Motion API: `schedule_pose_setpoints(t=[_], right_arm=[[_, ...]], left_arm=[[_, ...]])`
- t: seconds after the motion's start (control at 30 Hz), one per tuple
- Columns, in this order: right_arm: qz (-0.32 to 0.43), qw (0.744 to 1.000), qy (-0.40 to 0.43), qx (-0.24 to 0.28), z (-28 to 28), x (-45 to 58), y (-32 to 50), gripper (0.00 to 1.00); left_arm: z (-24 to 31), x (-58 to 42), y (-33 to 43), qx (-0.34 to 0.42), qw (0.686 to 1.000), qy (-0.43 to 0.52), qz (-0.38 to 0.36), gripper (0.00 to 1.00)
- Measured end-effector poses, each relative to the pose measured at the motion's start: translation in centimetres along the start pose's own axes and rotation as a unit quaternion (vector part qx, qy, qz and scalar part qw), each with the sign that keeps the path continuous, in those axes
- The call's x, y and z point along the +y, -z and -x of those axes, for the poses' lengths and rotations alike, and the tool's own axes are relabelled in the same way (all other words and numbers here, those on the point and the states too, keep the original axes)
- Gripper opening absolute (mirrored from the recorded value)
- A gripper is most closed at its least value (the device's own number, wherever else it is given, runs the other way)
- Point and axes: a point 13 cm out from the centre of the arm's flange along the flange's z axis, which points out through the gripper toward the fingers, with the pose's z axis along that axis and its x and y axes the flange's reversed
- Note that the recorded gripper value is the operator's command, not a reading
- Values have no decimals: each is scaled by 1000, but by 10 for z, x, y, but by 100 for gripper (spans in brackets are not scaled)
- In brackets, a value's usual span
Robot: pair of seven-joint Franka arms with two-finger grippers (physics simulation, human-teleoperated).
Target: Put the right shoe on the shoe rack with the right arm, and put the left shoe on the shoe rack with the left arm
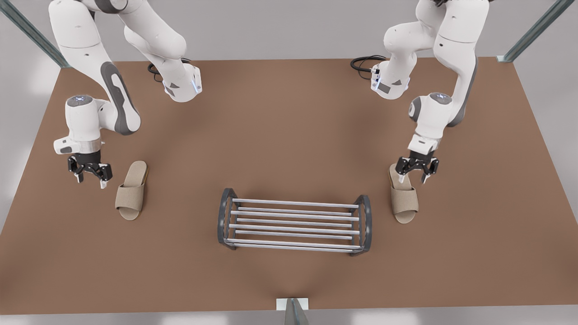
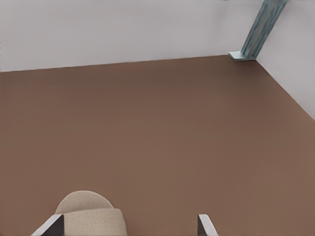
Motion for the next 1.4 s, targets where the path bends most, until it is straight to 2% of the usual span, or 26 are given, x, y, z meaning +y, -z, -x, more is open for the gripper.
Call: schedule_pose_setpoints(t=[0.3,0.5,0.7,0.97,1.07,1.4], right_arm=[[11,999,26,-29,-2,21,13,100],[11,1000,26,2,-55,19,24,100],[31,998,43,18,-72,45,13,100],[38,998,40,42,-88,44,-18,100],[23,998,37,50,-102,-3,-22,100],[69,989,123,49,-104,36,-38,100]], left_arm=[[-42,34,-36,24,999,41,6,99],[-60,38,-49,39,998,50,6,99],[-79,40,-67,59,997,50,4,100],[-81,69,-68,59,997,34,20,99],[-79,72,-70,58,998,23,21,99],[-63,82,-87,48,999,-1,24,99]])
